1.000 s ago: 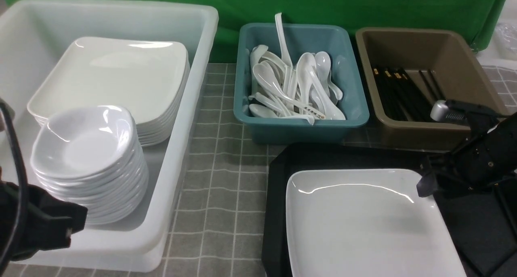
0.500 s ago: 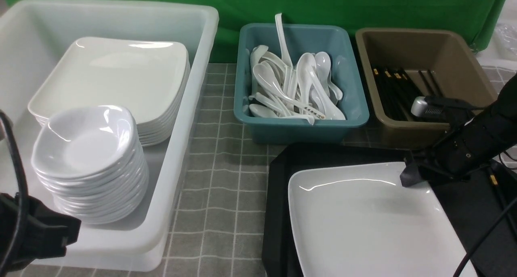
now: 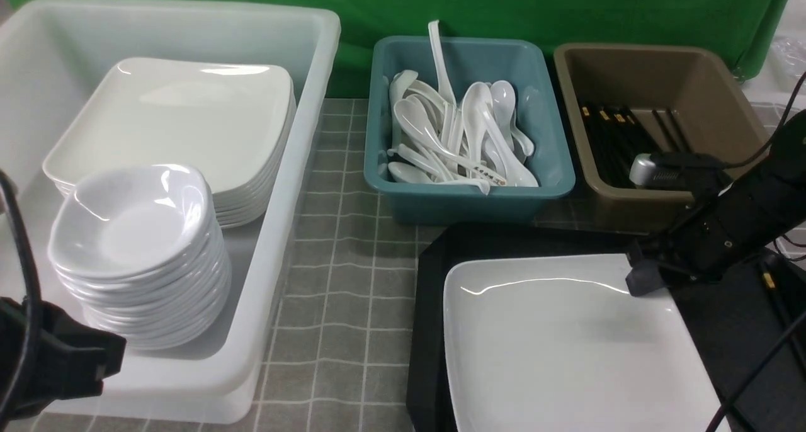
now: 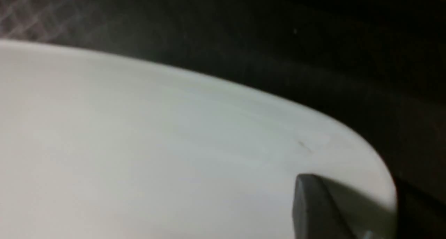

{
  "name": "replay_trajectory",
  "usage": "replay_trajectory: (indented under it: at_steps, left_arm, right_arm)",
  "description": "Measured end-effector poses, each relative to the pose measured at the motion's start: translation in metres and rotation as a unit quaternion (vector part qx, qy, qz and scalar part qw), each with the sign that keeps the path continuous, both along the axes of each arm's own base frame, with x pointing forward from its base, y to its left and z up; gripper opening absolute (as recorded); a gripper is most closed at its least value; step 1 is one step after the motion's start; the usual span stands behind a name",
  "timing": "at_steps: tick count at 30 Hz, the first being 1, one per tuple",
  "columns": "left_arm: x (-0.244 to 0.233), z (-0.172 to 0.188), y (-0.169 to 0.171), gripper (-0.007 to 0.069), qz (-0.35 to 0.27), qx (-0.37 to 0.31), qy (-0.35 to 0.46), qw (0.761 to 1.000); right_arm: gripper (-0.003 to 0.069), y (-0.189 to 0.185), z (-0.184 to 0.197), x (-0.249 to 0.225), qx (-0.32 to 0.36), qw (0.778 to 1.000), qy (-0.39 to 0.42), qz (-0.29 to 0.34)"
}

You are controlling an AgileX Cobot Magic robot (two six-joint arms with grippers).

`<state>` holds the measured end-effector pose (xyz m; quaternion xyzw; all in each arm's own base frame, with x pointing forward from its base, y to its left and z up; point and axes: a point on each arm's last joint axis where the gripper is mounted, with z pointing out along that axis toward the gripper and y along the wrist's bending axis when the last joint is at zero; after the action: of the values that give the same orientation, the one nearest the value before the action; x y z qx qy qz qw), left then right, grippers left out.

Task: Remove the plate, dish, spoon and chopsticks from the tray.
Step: Use the right arm to grab a plate from the dinner plate, then use the right arm to put the plate into the large storage box on the left

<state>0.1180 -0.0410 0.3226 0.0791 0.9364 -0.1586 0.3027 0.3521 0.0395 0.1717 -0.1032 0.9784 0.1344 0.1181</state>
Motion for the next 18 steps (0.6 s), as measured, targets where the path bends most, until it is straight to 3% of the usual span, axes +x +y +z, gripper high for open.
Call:
replay_trajectory:
  at_steps: [9, 18]
  left_arm:
    - [0.000, 0.000, 0.001, 0.0006, 0.001, 0.008, -0.003, 1.000]
    - [0.006, 0.002, 0.007, 0.0006, 0.013, 0.038, -0.036, 0.999]
  right_arm:
    - [0.0085, 0.004, 0.074, -0.033, 0.022, 0.999, -0.039, 0.026]
    - [0.0052, 0.003, 0.124, -0.062, 0.023, 0.994, -0.106, 0.035]
